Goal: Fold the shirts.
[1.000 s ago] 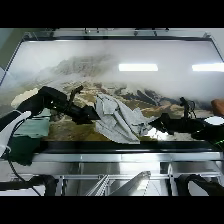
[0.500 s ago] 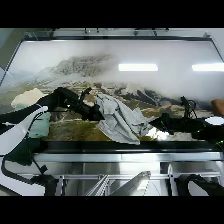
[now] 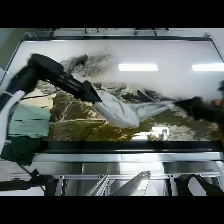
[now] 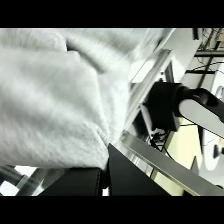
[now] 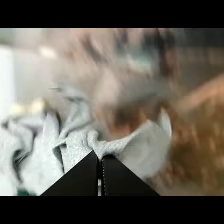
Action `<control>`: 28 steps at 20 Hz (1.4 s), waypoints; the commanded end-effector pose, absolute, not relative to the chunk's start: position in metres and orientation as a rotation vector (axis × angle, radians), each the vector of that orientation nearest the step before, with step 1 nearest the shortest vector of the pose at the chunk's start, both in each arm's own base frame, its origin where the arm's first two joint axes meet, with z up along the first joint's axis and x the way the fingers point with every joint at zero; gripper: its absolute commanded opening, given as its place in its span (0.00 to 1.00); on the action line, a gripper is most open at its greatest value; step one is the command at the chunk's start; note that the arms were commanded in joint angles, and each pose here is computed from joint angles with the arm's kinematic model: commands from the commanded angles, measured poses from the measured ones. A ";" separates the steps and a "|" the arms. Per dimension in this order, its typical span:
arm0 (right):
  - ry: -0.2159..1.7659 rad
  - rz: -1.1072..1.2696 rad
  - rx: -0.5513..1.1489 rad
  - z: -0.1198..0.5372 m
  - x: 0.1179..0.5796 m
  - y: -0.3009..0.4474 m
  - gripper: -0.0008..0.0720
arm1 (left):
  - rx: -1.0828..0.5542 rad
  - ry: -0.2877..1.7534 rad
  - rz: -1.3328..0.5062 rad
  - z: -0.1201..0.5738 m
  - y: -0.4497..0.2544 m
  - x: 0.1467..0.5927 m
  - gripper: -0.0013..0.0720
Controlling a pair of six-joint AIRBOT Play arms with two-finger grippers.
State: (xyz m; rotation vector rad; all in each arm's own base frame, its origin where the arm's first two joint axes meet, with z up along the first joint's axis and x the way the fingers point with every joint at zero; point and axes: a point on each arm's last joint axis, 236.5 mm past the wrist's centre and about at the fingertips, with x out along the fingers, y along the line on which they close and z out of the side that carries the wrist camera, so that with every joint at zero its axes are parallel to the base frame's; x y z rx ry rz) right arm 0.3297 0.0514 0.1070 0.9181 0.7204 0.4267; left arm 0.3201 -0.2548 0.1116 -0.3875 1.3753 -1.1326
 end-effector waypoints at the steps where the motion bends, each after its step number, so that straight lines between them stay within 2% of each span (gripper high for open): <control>1: 0.269 0.506 0.769 0.272 0.311 0.021 0.03 | -0.232 1.135 -1.186 0.221 -0.232 0.285 0.02; 3: 0.119 0.623 0.696 0.346 0.290 0.037 0.03 | -0.163 0.942 -1.161 0.275 -0.224 0.271 0.04; 5: 0.084 0.720 0.661 0.378 0.280 0.054 0.03 | -0.095 0.818 -1.151 0.311 -0.220 0.248 0.04; 9: 0.137 0.847 0.647 0.377 0.269 0.086 0.03 | -0.099 0.719 -1.123 0.328 -0.218 0.226 0.04; 12: 0.226 0.861 0.604 0.357 0.274 0.107 0.03 | -0.176 0.795 -1.089 0.295 -0.216 0.236 0.04; 16: 0.470 0.626 0.616 0.265 0.322 0.097 0.03 | -0.340 0.955 -0.979 0.209 -0.203 0.289 0.04; 21: 0.791 0.369 0.783 0.076 0.384 0.084 0.03 | -0.565 1.225 -0.813 0.062 -0.175 0.358 0.04; 22: 0.843 0.319 0.801 0.042 0.395 0.076 0.03 | -0.600 1.266 -0.791 0.034 -0.170 0.369 0.25; 23: 0.886 0.270 0.827 0.008 0.406 0.069 0.03 | -0.646 1.310 -0.754 0.007 -0.166 0.377 0.60; 24: 0.916 0.234 0.857 -0.019 0.415 0.064 0.12 | -0.678 1.349 -0.727 -0.016 -0.161 0.383 0.89; 25: 0.954 0.214 0.890 -0.044 0.422 0.060 0.43 | -0.709 1.388 -0.718 -0.032 -0.156 0.388 1.00; 26: 0.997 0.207 0.914 -0.061 0.425 0.057 0.51 | -0.734 1.415 -0.724 -0.039 -0.150 0.392 1.00; 28: 1.061 0.242 0.979 -0.072 0.422 0.052 0.51 | -0.767 1.452 -0.762 -0.036 -0.137 0.397 1.00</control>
